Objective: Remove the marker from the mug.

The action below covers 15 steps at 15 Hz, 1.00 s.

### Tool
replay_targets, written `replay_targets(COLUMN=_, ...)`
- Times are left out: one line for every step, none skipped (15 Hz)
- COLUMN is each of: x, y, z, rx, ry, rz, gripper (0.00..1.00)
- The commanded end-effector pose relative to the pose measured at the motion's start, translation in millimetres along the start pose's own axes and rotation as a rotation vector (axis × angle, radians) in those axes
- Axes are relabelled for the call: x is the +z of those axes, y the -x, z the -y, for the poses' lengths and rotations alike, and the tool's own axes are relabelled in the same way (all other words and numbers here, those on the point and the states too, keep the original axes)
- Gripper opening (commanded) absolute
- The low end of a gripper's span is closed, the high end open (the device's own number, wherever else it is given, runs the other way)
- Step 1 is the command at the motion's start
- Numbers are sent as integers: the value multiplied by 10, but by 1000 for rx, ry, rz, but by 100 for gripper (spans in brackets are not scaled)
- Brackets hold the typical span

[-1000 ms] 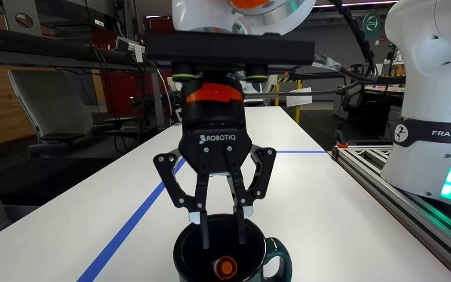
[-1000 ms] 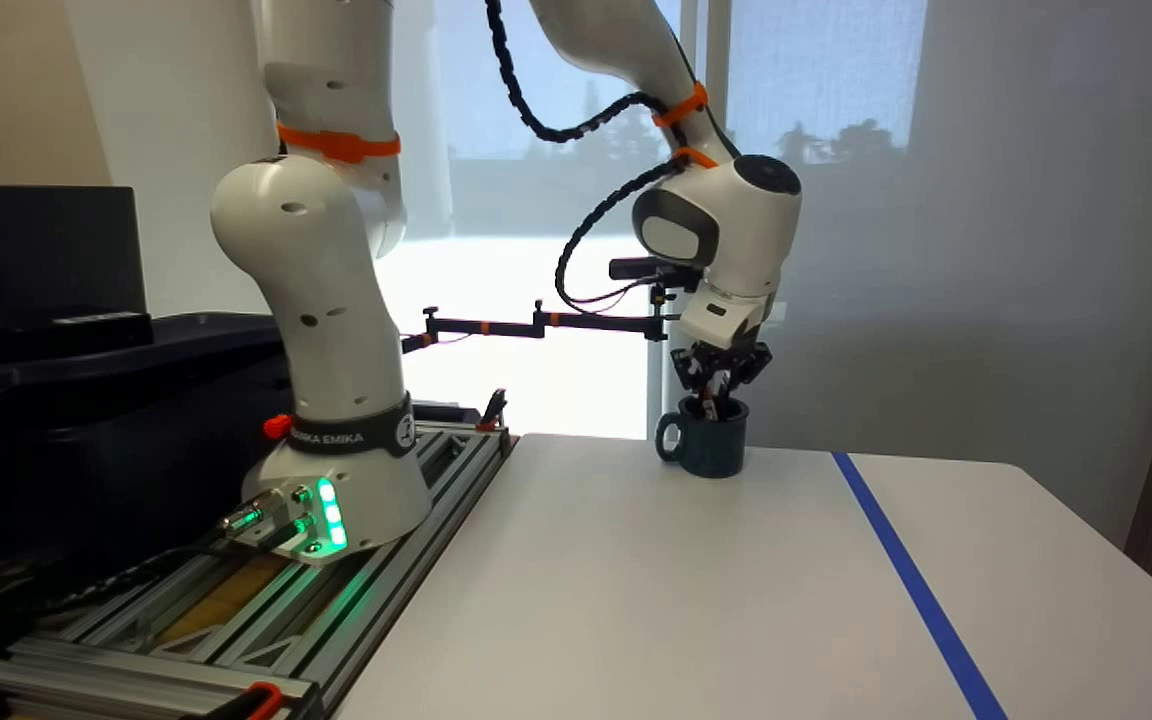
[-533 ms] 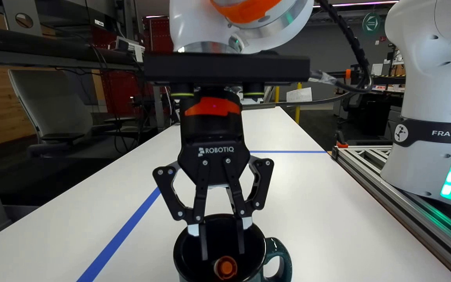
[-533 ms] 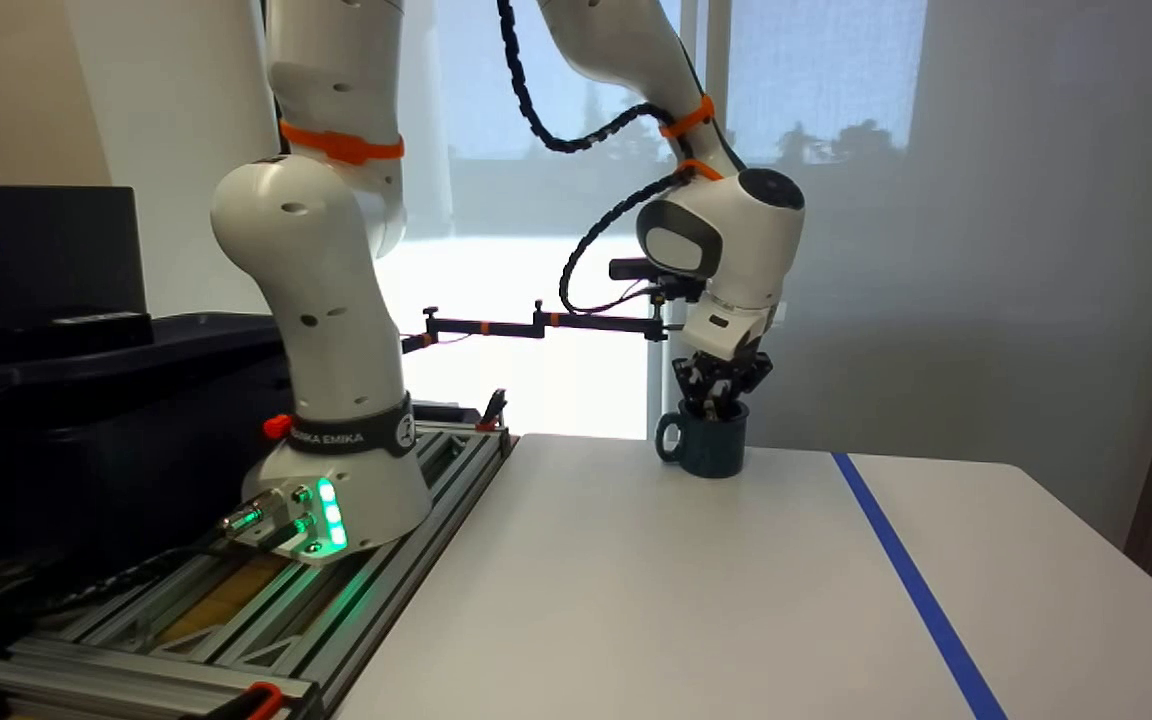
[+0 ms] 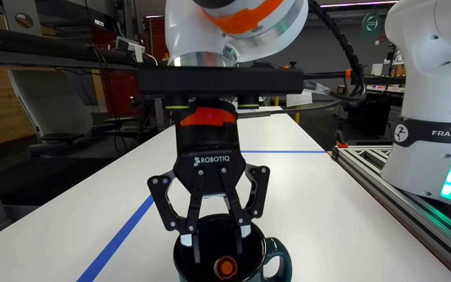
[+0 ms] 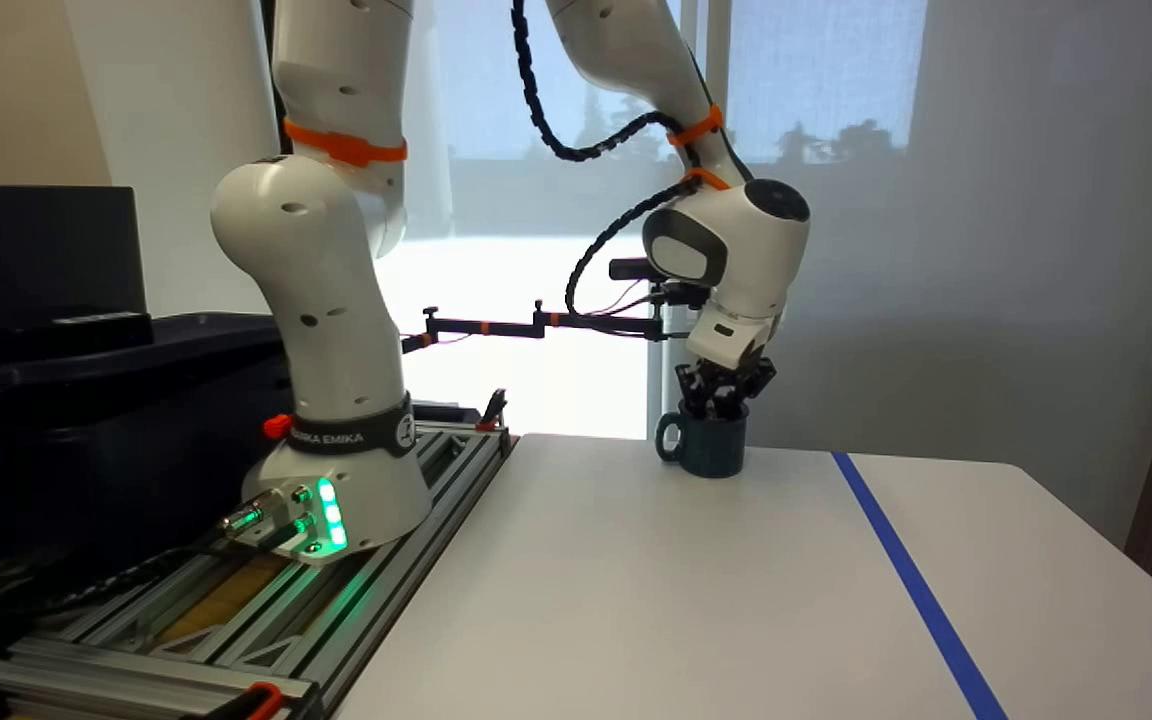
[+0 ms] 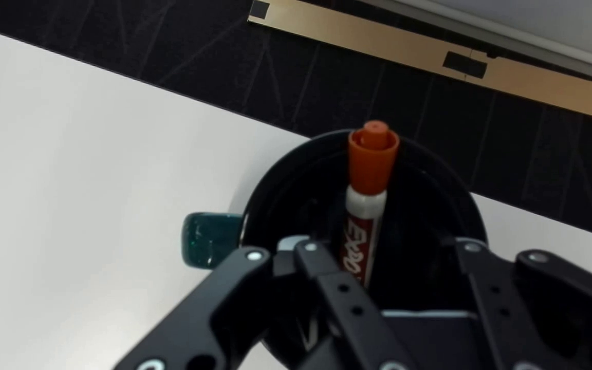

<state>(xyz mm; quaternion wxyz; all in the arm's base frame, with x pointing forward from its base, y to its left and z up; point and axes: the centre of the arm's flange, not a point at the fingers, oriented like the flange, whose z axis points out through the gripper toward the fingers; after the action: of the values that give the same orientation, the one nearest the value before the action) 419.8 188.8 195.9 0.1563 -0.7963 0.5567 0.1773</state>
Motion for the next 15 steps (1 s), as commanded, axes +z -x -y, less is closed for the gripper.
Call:
replay_targets(x=84, y=-2, z=41, rx=-7, ry=-20, rz=14, gripper=45)
replay_targets(x=99, y=-14, z=45, rx=-5, ry=-19, rz=15, gripper=23)
replay_targets(x=112, y=-26, z=44, rx=-7, ry=-18, rz=18, gripper=20)
replay_targets(x=120, y=-37, z=43, rx=-6, ry=-16, rz=23, gripper=12)
replay_targets(x=126, y=-46, z=39, rx=-4, ry=-15, rz=29, gripper=2)
replay_targets(x=117, y=-40, z=30, rx=-4, ry=-17, rz=31, gripper=0)
replay_targets(x=99, y=-29, z=26, rx=-5, ry=-20, rz=32, gripper=4)
replay_targets(x=79, y=-16, z=15, rx=-7, ry=-20, rz=33, gripper=5)
replay_targets(x=48, y=14, z=1, rx=3, ry=-5, rz=31, gripper=5)
replay_targets(x=27, y=36, z=-9, rx=5, ry=-1, rz=31, gripper=5)
replay_targets(x=-15, y=81, z=-35, rx=7, ry=10, rz=30, gripper=5)
replay_targets(x=-42, y=109, z=-48, rx=18, ry=15, rz=25, gripper=5)
replay_targets(x=-81, y=152, z=-66, rx=25, ry=25, rz=27, gripper=5)
replay_targets(x=-107, y=188, z=-79, rx=31, ry=35, rz=31, gripper=5)
replay_targets(x=-147, y=245, z=-98, rx=42, ry=42, rz=33, gripper=5)
